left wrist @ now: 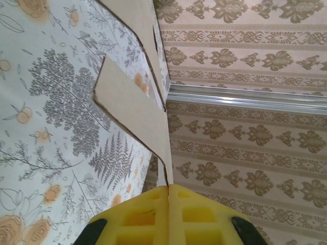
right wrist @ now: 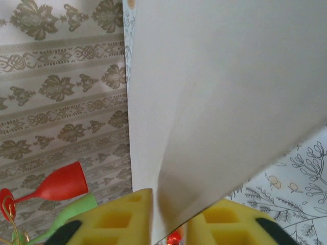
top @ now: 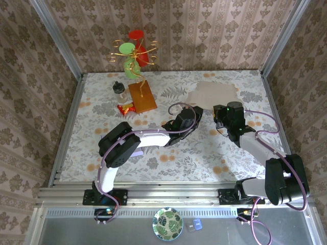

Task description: Fold the paper box

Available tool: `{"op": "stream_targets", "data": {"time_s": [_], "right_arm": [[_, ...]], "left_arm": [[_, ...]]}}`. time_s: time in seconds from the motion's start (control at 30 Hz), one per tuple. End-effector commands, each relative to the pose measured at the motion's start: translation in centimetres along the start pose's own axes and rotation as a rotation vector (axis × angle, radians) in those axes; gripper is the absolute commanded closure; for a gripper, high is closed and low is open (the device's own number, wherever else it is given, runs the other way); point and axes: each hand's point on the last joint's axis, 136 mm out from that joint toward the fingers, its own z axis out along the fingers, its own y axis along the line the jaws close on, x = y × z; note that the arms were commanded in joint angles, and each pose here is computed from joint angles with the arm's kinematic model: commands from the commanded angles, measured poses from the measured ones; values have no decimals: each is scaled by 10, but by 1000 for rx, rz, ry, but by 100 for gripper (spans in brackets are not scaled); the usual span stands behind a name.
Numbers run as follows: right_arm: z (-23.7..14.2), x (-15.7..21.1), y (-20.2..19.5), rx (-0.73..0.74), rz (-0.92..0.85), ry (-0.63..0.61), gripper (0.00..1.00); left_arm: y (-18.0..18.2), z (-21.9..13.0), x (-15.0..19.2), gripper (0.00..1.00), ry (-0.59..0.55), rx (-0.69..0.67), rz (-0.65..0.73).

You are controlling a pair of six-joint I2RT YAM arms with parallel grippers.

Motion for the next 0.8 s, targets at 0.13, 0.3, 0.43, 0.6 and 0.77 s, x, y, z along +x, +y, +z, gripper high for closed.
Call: {"op": "stream_targets", "data": {"time_s": [0.13, 0.3, 0.43, 0.6, 0.77], "right_arm": [[2, -10, 18, -27, -5, -65, 92], [-4, -10, 36, -48, -31, -68, 100], [-12, -8, 49, -59, -25, -56, 100], [-23, -2, 64, -60, 5, -17, 100], [-40, 5, 89, -53, 26, 36, 100]], "left_arm": [[-30, -13, 6, 100, 9, 58, -11], [-34, -20, 6, 100, 14, 59, -2], [-36, -29, 5, 86, 23, 54, 21], [-34, -54, 0, 48, 50, 18, 96], [-31, -94, -21, 45, 88, -84, 371]]}}
